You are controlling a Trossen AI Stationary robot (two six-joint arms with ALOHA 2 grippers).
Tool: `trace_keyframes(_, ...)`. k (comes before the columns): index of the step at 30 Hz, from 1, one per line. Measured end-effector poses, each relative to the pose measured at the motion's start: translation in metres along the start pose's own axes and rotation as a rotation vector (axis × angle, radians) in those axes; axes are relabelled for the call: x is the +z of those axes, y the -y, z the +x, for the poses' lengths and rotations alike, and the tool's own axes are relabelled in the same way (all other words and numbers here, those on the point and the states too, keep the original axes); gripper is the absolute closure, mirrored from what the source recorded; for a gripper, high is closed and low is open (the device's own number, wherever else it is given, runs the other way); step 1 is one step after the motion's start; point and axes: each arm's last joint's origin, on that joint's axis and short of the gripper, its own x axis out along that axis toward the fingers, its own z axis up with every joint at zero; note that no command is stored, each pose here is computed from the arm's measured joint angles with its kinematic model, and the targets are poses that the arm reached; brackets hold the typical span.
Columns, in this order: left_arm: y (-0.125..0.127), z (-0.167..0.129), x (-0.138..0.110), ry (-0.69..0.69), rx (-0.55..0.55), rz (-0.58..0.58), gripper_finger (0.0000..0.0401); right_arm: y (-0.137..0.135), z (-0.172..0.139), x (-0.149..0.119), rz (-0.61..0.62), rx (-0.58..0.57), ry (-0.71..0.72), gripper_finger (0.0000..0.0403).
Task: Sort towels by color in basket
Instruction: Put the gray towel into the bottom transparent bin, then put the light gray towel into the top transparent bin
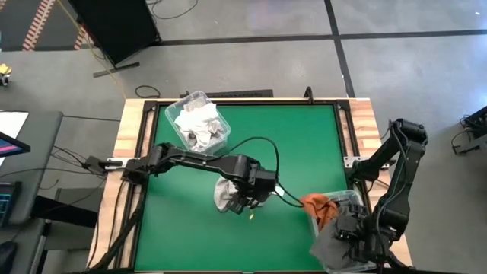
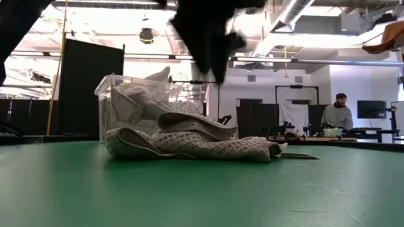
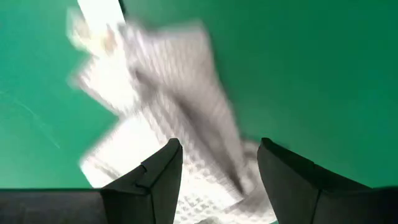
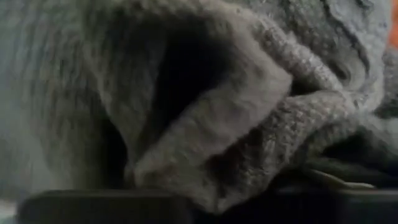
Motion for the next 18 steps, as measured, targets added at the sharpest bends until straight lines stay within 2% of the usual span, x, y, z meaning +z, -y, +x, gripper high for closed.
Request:
trace_keyframes(3,-0.003,0.029,-0.011,-0.093,0.006,-0.015,0.0202,-0.001,-0.013,0.003,0.009,0.045,0.008,0.0239)
trace_keyframes(9,-0.011,0.074,-0.028,-0.116,0.001,-0.042,0.0202,0.003,-0.042,0.006,0.025,0.151,0.047,0.0158)
trace_keyframes(13,-0.016,0.093,-0.036,-0.071,0.006,-0.06,0.0202,0.008,-0.058,0.009,0.041,0.209,0.09,0.0139)
trace_keyframes(18,-0.016,0.119,-0.044,0.025,-0.053,-0.07,0.0202,0.01,-0.063,0.01,0.046,0.225,0.106,0.0137)
